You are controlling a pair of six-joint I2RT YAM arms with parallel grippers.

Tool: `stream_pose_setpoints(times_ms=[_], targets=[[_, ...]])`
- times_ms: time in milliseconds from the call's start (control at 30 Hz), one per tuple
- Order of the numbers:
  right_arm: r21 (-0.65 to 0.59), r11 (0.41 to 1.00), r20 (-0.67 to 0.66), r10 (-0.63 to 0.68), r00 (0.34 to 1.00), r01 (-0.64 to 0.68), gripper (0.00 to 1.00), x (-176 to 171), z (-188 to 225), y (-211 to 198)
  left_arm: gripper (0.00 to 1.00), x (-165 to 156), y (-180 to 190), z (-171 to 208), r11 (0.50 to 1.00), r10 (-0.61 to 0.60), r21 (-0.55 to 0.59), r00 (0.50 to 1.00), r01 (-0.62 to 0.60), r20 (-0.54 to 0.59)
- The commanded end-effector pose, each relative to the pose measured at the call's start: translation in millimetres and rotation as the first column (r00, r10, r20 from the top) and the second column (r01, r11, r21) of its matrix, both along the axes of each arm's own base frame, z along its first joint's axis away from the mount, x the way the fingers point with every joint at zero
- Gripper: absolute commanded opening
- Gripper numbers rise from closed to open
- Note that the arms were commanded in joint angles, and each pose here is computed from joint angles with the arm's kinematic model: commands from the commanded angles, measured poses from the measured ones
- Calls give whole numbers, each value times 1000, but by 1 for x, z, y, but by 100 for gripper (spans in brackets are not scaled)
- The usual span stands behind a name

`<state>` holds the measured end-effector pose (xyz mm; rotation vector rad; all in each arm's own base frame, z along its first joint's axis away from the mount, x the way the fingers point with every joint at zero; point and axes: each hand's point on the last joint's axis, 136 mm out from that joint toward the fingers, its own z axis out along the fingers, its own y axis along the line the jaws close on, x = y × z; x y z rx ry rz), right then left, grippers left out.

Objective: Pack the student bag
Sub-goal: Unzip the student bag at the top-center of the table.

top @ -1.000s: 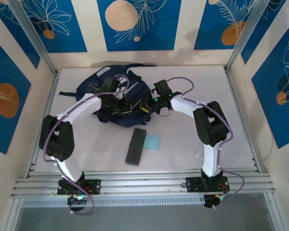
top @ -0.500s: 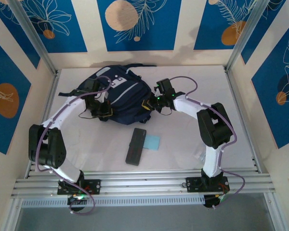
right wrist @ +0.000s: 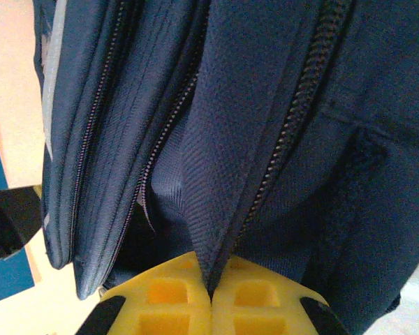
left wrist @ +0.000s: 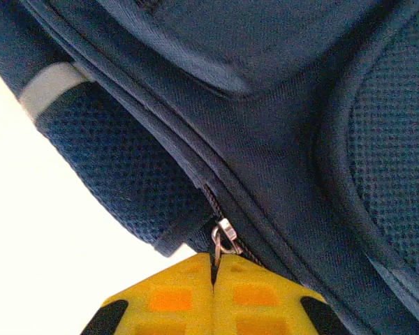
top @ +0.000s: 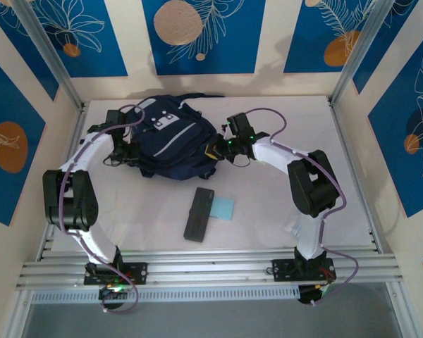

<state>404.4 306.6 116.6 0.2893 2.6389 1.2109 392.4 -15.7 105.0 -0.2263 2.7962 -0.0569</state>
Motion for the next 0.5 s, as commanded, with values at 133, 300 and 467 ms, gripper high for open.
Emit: stream_pose_setpoints(times_ms=[133,300,467], targets=[[63,995,85,77,993,-82,0,10,32,24,22,-3,46,15,984,106,141,993,-111,47],[68,990,114,112,987,-120,38,7,48,25,62,-18,26,28,996,70,46,996,-72,53],[-30,998,141,65,988,-61,85,7,57,-2,77,-40,-9,51,998,24,-59,994,-18,109]])
